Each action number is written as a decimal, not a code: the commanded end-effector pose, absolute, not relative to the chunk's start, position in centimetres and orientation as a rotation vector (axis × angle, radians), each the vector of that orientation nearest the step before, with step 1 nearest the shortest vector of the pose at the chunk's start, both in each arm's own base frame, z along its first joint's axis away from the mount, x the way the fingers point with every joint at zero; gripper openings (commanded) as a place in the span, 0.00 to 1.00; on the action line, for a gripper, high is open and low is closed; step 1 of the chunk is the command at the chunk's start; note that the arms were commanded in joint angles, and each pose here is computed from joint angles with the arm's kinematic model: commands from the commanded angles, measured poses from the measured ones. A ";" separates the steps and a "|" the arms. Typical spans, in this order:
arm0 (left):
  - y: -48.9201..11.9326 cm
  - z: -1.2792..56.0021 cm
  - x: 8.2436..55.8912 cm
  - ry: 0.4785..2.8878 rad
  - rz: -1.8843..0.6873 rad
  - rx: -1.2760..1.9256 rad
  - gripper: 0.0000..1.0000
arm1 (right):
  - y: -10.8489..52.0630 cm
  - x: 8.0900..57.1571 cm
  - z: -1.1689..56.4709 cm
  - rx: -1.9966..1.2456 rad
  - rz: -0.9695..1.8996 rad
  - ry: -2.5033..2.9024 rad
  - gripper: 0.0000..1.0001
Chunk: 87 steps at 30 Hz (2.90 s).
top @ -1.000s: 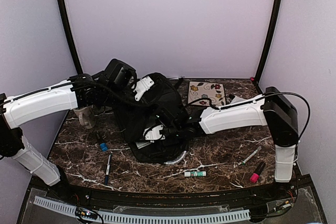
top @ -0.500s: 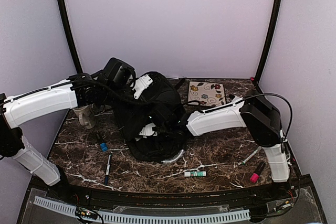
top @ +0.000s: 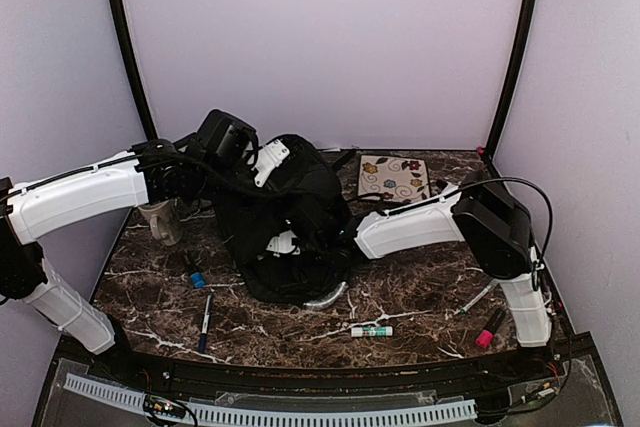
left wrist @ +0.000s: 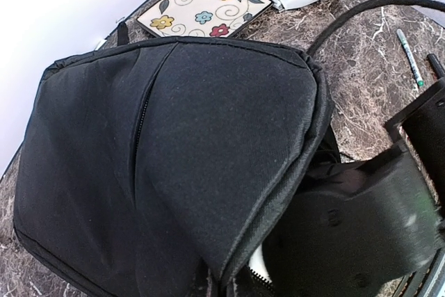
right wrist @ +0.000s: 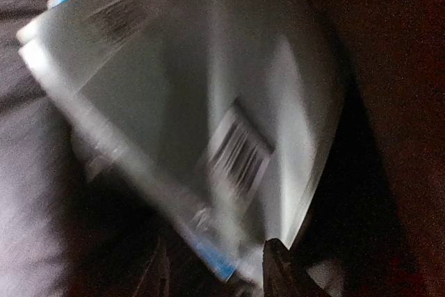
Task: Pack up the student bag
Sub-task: Adjust the largest pocket of the bag to the book, then move the pencil case to the center of the board, then pick up the pencil case from the center of the board.
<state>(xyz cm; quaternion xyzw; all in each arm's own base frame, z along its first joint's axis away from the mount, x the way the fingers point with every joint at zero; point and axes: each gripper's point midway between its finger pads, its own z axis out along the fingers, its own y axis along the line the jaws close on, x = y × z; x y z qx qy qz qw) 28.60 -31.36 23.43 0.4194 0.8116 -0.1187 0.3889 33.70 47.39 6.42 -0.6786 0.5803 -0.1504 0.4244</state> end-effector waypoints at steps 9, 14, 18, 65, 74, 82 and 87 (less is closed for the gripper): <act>-31.4 27.5 30.2 1.927 -0.271 0.936 0.00 | 45.9 25.3 13.6 -1.699 -0.005 1.508 0.50; -31.0 26.7 30.4 1.955 -0.250 0.924 0.00 | 42.4 18.3 13.1 -1.958 0.288 1.573 0.50; -30.8 26.0 30.2 1.971 -0.254 0.923 0.00 | 37.9 14.9 12.7 -2.041 0.407 1.644 0.50; -31.7 21.7 28.6 2.064 -0.390 0.939 0.00 | 3.1 41.2 6.3 -0.688 0.487 2.731 0.51; -32.4 21.2 28.6 2.071 -0.413 0.955 0.00 | 5.7 38.4 6.3 -0.758 0.403 2.737 0.52; -32.5 21.0 28.4 2.085 -0.428 0.963 0.00 | 4.6 39.0 10.7 -0.435 0.495 2.717 0.57; -32.7 20.9 28.4 2.090 -0.440 0.960 0.00 | 6.4 37.7 8.6 -0.369 0.751 2.788 0.59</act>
